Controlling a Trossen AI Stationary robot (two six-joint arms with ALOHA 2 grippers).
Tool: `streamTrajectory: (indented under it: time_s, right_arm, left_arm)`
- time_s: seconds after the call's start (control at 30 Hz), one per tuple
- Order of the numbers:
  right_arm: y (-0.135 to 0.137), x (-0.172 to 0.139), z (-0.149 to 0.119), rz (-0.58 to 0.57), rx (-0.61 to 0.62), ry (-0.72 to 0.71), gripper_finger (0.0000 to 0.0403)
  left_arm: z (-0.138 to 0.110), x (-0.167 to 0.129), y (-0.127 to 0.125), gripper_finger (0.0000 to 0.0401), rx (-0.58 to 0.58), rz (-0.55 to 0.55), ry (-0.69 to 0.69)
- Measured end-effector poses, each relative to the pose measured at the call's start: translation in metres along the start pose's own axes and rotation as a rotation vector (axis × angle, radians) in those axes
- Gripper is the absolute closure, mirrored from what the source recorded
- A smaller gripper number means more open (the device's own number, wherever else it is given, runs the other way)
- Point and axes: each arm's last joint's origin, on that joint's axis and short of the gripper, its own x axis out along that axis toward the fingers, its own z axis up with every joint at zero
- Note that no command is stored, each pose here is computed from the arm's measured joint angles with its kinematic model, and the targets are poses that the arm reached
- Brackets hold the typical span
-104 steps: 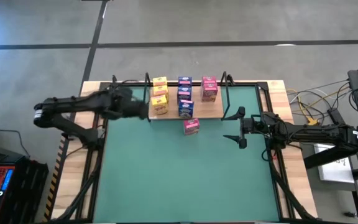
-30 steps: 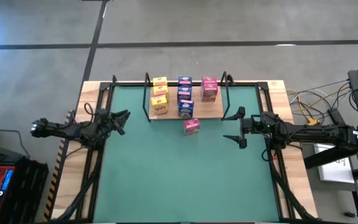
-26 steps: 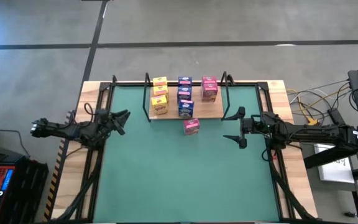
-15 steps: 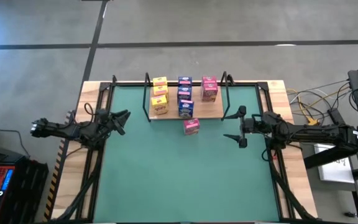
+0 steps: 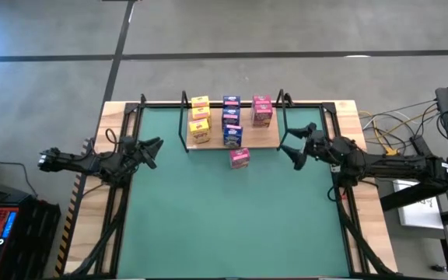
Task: Stack cereal on shelf
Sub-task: Put the pink cereal box on the shelf aligned with the other pink cereal boxes
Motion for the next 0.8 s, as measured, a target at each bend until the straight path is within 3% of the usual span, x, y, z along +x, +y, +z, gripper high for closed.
streamTrajectory:
  time_s: [0.2, 0.67, 0.8]
  right_arm:
    - [0.000, 0.019, 0.020, -0.205, 0.018, 0.158, 0.0041]
    - [0.016, 0.077, 0.034, -0.500, 0.569, 0.407, 0.0042]
    - [0.025, 0.086, 0.044, -0.528, 0.559, 0.531, 0.0042]
  left_arm:
    - [0.000, 0.000, 0.000, 0.0292, 0.000, 0.000, 0.000]
    - [0.000, 0.000, 0.000, 0.0292, 0.000, 0.000, 0.000]
    - [0.000, 0.000, 0.000, 0.0292, 0.000, 0.000, 0.000]
